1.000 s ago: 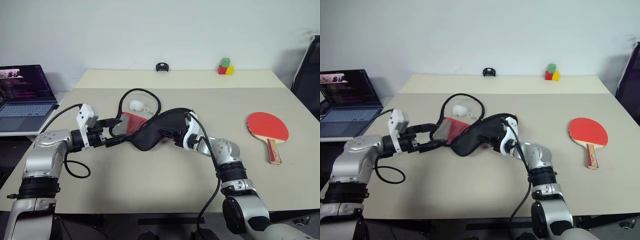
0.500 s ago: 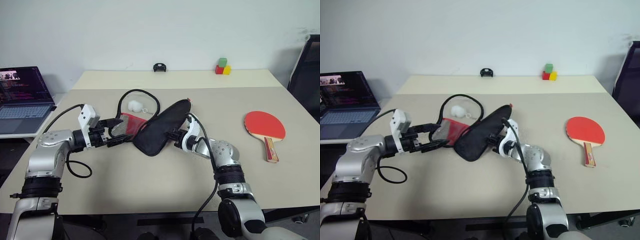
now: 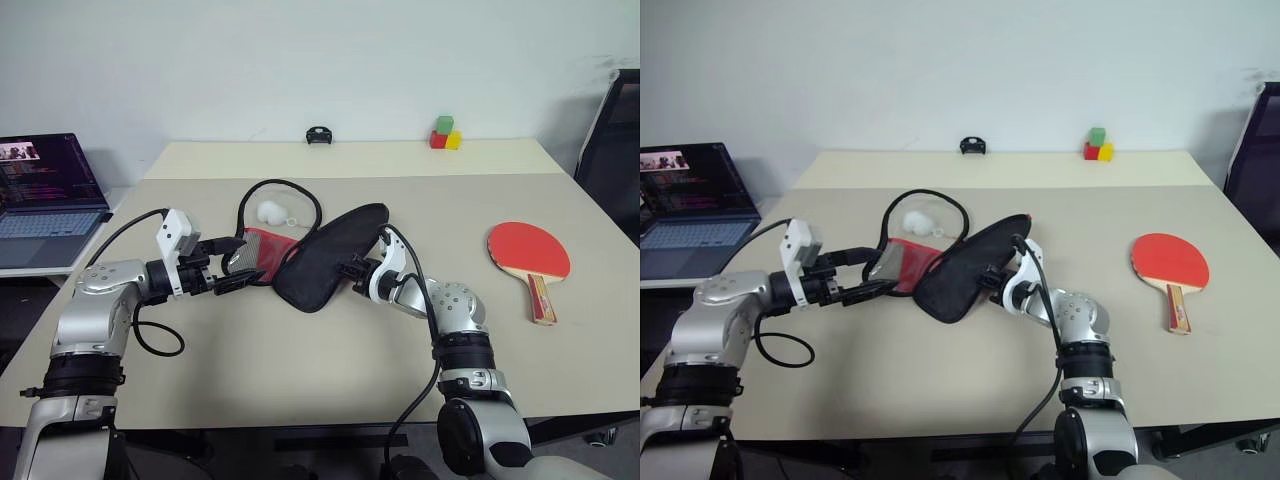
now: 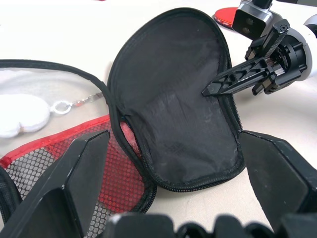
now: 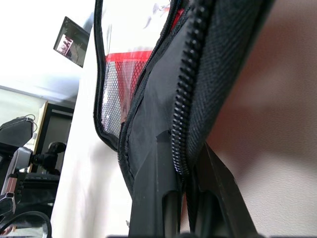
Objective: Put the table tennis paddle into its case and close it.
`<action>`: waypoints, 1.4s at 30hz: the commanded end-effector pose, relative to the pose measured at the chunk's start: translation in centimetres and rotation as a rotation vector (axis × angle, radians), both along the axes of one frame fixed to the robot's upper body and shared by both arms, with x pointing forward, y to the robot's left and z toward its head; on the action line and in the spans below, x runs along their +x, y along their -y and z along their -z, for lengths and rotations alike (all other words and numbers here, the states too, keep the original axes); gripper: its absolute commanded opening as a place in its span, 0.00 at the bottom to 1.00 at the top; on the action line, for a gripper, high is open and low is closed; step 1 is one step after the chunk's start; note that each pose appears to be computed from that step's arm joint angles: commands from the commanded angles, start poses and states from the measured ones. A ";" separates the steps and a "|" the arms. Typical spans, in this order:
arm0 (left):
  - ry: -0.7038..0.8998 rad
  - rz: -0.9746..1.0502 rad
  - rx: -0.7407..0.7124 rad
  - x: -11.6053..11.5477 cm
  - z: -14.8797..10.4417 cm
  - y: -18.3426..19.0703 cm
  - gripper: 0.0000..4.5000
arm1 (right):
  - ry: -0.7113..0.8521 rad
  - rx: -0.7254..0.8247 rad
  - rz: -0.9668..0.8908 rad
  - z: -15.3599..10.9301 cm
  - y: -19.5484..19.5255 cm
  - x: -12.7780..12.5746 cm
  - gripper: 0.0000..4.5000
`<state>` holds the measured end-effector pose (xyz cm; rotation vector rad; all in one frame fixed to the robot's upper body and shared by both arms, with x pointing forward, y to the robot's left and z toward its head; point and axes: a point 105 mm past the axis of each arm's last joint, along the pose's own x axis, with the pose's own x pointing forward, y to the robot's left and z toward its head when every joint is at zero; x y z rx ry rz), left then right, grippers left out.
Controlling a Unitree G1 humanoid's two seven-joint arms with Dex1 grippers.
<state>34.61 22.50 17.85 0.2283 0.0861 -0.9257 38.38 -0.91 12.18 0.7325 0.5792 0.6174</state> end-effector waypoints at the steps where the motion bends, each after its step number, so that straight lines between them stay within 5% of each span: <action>1: 0.046 0.012 0.008 -0.1 -1.0 0.3 1.00 | 0.035 0.061 -0.027 -1.4 -1.3 -0.5 0.01; 4: 0.046 0.012 0.008 -0.1 -1.0 0.3 1.00 | 0.035 0.061 -0.027 -1.4 -1.3 -0.5 0.01; 8: 0.055 0.123 0.003 -1.0 -1.5 3.5 1.00 | 0.032 -0.114 -0.211 -1.8 6.1 -5.5 0.01; 19: 0.044 0.127 0.009 -1.2 -1.6 3.6 1.00 | 0.033 -0.120 -0.258 -2.2 6.5 -6.5 0.01; 42: 0.033 0.164 0.013 -1.2 -1.3 4.9 1.00 | 0.056 -0.452 -0.208 -3.5 15.0 -1.2 0.01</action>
